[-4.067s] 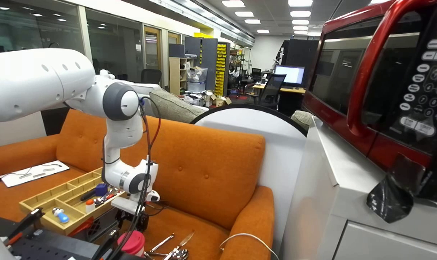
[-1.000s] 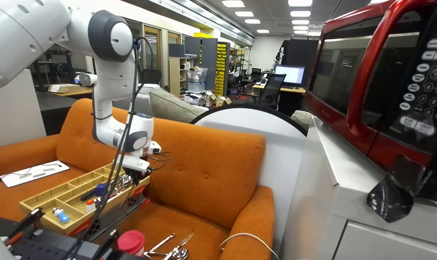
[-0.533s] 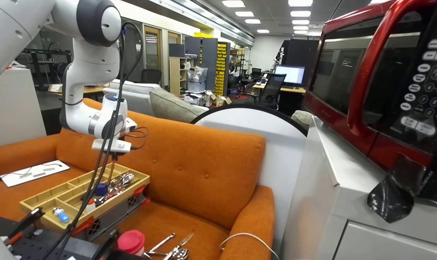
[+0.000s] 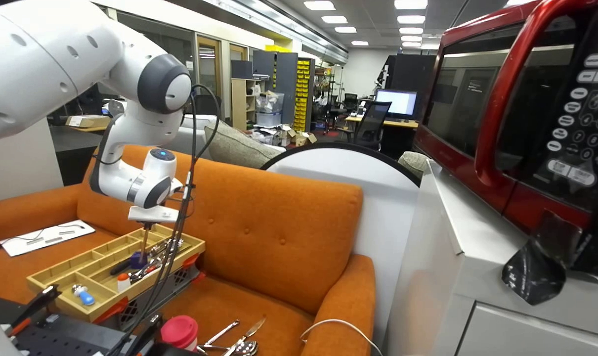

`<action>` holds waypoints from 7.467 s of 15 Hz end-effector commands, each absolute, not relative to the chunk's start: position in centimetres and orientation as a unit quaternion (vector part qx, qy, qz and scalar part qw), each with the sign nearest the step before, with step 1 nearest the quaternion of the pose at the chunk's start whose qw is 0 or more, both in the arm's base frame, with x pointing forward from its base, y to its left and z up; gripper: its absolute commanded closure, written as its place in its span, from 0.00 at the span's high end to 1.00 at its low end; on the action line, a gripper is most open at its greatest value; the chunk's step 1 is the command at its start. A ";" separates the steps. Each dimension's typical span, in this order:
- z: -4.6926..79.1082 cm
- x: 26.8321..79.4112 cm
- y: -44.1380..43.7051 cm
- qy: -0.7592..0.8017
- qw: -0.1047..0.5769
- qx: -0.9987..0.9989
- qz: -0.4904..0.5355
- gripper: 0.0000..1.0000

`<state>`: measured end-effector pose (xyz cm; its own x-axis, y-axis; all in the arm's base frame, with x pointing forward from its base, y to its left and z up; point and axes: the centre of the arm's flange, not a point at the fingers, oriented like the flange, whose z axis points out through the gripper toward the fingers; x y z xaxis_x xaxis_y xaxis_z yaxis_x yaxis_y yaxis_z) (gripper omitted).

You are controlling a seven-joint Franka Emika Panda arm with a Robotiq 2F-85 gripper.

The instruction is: Pick up the bottle and spoons and put them on the tray

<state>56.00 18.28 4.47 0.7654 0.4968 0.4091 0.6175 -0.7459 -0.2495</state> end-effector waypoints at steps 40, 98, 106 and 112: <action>-20.0 47.0 -0.2 0.117 0.036 -0.977 0.173 1.00; 0.2 55.3 4.5 -0.041 0.098 -0.994 -0.009 0.01; 6.1 57.9 12.7 -0.168 0.170 -0.962 -0.130 0.01; 4.0 59.0 14.7 -0.205 0.195 -0.949 -0.137 0.01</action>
